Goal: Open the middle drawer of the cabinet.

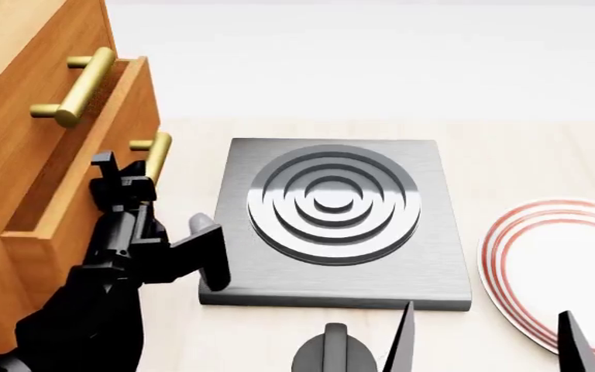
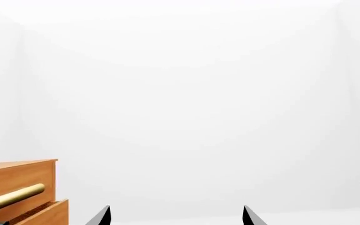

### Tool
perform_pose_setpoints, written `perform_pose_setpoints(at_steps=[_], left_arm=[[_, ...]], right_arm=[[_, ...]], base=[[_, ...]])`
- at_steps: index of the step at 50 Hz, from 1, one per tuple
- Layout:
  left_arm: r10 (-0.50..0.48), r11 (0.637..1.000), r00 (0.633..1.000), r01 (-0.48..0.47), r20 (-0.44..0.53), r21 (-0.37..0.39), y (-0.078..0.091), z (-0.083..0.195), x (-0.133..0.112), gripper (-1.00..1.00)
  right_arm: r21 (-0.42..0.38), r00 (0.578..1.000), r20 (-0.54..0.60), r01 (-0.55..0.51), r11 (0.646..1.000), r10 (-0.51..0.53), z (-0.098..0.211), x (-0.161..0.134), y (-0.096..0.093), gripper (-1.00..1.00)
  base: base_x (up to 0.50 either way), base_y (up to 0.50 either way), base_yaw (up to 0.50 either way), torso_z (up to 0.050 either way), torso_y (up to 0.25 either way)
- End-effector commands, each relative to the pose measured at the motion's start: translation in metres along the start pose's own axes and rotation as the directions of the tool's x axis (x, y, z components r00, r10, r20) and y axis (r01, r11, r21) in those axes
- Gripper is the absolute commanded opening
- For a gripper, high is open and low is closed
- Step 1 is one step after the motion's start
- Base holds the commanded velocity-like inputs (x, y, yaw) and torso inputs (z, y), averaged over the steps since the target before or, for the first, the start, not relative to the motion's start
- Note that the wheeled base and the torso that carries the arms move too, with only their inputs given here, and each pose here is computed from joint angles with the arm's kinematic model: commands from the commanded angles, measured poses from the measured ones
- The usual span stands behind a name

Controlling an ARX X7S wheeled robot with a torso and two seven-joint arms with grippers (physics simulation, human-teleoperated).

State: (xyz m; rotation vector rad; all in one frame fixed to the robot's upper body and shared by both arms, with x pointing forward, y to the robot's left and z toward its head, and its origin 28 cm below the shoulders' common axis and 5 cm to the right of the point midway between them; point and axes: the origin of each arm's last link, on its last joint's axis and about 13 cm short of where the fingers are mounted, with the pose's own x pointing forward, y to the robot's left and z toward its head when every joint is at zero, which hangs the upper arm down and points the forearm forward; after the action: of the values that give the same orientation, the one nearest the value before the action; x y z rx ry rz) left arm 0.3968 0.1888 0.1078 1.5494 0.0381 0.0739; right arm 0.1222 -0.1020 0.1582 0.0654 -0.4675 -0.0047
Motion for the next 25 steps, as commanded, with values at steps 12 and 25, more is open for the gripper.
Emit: perform_pose_setpoints(at_steps=[12,25], left_arm=[[0.016,1.000,0.987,-0.016,0.162,-0.001,0.002,0.038,-0.010,-1.00],[0.016,1.000,0.974,-0.015,0.225,-0.006,0.004,0.052,-0.017,-1.00]], right_arm=[[0.004,1.000,0.006,0.004,1.000,-0.004,0.003,0.000,-0.001,1.00],[0.005,1.000,0.008,0.007,1.000,-0.007,0.003,0.000,-0.002,1.00]], base=[[-0.01,0.00,0.00,0.000,0.000],[-0.01,0.00,0.00,0.000,0.000]])
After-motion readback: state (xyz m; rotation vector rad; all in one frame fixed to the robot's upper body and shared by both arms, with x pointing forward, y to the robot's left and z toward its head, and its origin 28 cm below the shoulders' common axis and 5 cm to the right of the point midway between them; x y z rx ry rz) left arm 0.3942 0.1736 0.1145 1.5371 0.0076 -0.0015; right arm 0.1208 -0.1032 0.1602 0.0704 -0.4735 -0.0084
